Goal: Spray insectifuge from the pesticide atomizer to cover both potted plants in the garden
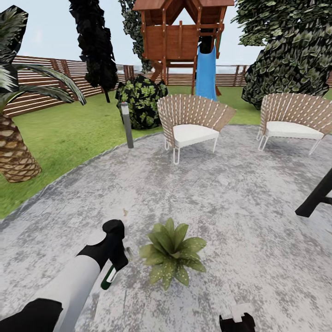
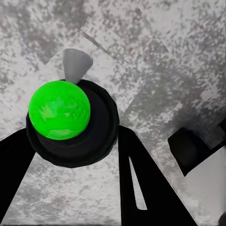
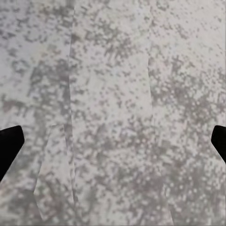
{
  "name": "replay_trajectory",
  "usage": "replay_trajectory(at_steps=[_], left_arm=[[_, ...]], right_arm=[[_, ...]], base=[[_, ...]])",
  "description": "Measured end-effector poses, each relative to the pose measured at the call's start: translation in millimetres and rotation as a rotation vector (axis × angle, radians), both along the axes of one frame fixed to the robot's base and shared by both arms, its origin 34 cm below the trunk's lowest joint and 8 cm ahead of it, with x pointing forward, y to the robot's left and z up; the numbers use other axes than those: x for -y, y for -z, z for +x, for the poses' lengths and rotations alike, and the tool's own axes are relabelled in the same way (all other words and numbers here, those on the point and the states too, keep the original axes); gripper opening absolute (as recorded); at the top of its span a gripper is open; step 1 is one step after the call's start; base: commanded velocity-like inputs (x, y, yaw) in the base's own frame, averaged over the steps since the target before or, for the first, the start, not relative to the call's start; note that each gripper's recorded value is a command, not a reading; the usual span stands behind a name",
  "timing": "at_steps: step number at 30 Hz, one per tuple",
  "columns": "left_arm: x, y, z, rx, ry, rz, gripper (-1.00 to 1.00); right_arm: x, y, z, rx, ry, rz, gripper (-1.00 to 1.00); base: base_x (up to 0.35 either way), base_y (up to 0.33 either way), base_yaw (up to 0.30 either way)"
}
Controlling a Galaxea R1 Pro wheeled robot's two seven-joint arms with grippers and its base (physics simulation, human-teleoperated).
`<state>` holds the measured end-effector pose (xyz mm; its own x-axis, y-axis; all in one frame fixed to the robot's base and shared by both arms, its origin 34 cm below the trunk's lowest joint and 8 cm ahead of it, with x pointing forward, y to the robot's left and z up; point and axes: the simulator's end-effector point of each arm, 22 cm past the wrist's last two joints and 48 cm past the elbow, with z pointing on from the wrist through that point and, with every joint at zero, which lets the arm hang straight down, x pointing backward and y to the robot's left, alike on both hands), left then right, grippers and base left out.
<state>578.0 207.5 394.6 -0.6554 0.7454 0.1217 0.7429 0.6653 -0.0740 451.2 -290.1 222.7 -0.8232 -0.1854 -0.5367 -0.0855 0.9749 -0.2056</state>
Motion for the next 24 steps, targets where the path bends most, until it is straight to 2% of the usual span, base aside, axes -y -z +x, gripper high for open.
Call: replay_trajectory(at_steps=[5,9,12,14,19,24], left_arm=[[-0.3,10.2,-15.4,-0.027,-0.002,0.000,-1.00],[1.1,11.4,-17.7,-0.031,-0.003,-0.003,-1.00],[1.9,12.6,-19.2,-0.034,-0.002,-0.004,-1.00],[2.3,24.2,-37.2,-0.069,0.000,-0.001,-1.00],[-6.3,50.5,-72.8,-0.106,0.003,0.026,-1.00],[-4.9,50.4,-73.2,-0.101,-0.004,0.019,-1.00]], right_arm=[[1.0,-0.1,-0.1,0.000,0.001,-0.001,1.00],[0.9,-0.2,0.0,0.000,0.000,-0.001,1.00],[1.2,-0.2,0.1,0.001,0.001,-0.001,1.00],[1.2,-0.1,0.1,0.001,0.001,-0.001,1.00],[1.1,-0.1,0.1,0.000,0.001,-0.002,1.00],[1.1,-0.1,-0.1,0.000,0.001,-0.002,1.00]], base=[[0.117,0.299,-0.271],[0.211,0.243,-0.059],[0.097,0.054,-0.004],[0.018,0.010,-0.001],[0.002,0.001,0.000],[0.000,0.000,0.000]])
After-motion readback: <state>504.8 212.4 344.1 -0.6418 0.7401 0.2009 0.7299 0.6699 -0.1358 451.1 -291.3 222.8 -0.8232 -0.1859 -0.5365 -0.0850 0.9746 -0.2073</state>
